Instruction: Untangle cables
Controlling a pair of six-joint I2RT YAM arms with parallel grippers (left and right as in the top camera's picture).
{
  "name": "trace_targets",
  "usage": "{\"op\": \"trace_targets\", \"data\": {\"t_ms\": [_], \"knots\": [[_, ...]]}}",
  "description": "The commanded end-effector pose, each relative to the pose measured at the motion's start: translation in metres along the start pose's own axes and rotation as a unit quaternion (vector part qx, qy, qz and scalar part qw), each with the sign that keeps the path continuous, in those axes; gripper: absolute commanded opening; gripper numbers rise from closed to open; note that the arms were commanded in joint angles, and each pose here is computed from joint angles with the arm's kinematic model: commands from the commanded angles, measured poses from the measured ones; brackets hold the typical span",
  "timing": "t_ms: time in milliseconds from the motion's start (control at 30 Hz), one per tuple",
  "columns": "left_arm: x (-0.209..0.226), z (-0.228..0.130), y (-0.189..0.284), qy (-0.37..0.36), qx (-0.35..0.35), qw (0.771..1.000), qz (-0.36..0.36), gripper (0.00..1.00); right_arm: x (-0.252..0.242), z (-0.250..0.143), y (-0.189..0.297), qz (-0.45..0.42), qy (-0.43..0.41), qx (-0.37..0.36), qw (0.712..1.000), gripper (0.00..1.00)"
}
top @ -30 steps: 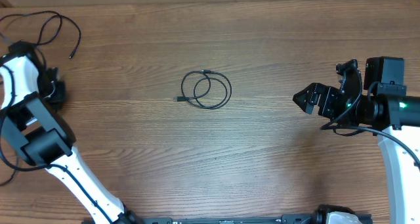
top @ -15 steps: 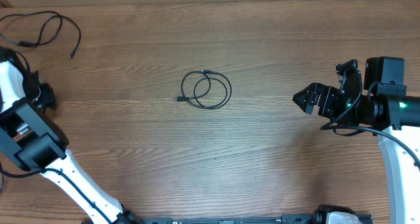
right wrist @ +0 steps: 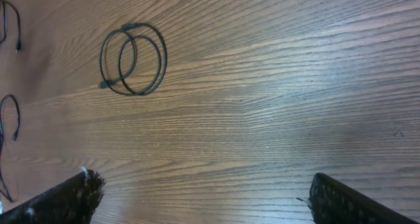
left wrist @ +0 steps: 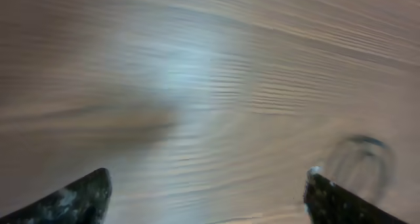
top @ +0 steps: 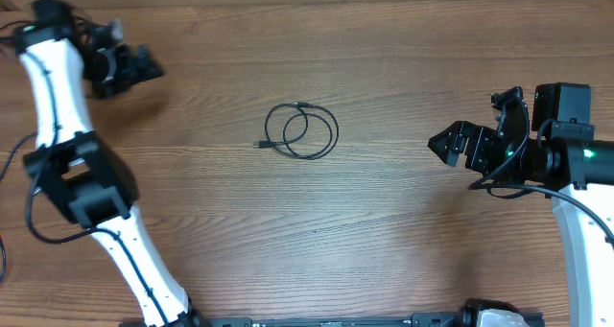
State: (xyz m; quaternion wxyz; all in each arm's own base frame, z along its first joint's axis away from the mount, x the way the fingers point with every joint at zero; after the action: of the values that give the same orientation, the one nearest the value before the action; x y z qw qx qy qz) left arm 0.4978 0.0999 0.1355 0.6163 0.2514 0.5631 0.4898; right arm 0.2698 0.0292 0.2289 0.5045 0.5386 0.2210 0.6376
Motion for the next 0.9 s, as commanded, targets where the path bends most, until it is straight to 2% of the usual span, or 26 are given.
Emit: {"op": "trace_targets", "data": {"t_ms": [0, 67, 133, 233, 367, 500, 700, 867], "knots": [[-0.085, -0.006, -0.016, -0.046, 0.021, 0.992, -0.119, 1.0, 0.002, 0.007, 0.006, -0.003, 0.005, -0.014, 1.0, 1.0], [-0.113, -0.017, -0.031, -0.075, 0.045, 0.99, -0.115, 1.0, 0.002, 0.007, 0.006, -0.003, 0.005, -0.014, 1.0, 1.0], [-0.132, -0.029, -0.047, -0.101, 0.07, 0.989, -0.081, 1.0, 0.002, 0.007, 0.006, -0.003, 0.005, -0.014, 1.0, 1.0], [-0.149, -0.053, -0.068, -0.135, 0.112, 0.985, 0.007, 1.0, 0.002, 0.007, 0.006, -0.003, 0.005, -0.014, 1.0, 1.0], [-0.166, -0.085, -0.089, -0.134, 0.158, 0.974, 0.09, 0.99, 0.002, 0.007, 0.006, -0.003, 0.005, -0.014, 1.0, 1.0], [-0.186, -0.118, -0.111, -0.165, 0.201, 0.959, 0.113, 1.0, 0.002, 0.007, 0.006, -0.003, 0.005, -0.014, 1.0, 1.0], [-0.173, -0.15, -0.139, -0.164, 0.223, 0.94, 0.2, 0.99, 0.002, 0.007, 0.006, -0.003, 0.005, -0.014, 1.0, 1.0], [-0.173, -0.167, -0.15, -0.164, 0.243, 0.936, 0.197, 1.0, 0.002, 0.007, 0.006, -0.003, 0.005, -0.014, 1.0, 1.0]]}}
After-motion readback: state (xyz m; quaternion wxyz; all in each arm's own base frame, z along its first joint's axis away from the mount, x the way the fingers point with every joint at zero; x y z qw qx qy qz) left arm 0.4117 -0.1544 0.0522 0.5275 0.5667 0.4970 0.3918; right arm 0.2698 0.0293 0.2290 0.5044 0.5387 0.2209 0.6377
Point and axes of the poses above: each gripper's point midway between its finger pads, its own y axis back along the fingers, its own x axis along the line the jaws close on, z = x × y, the point moved 3 cm from there along y, back along the fingers, and after that the axes turned 1 degree about y, right-handed, at the moved point
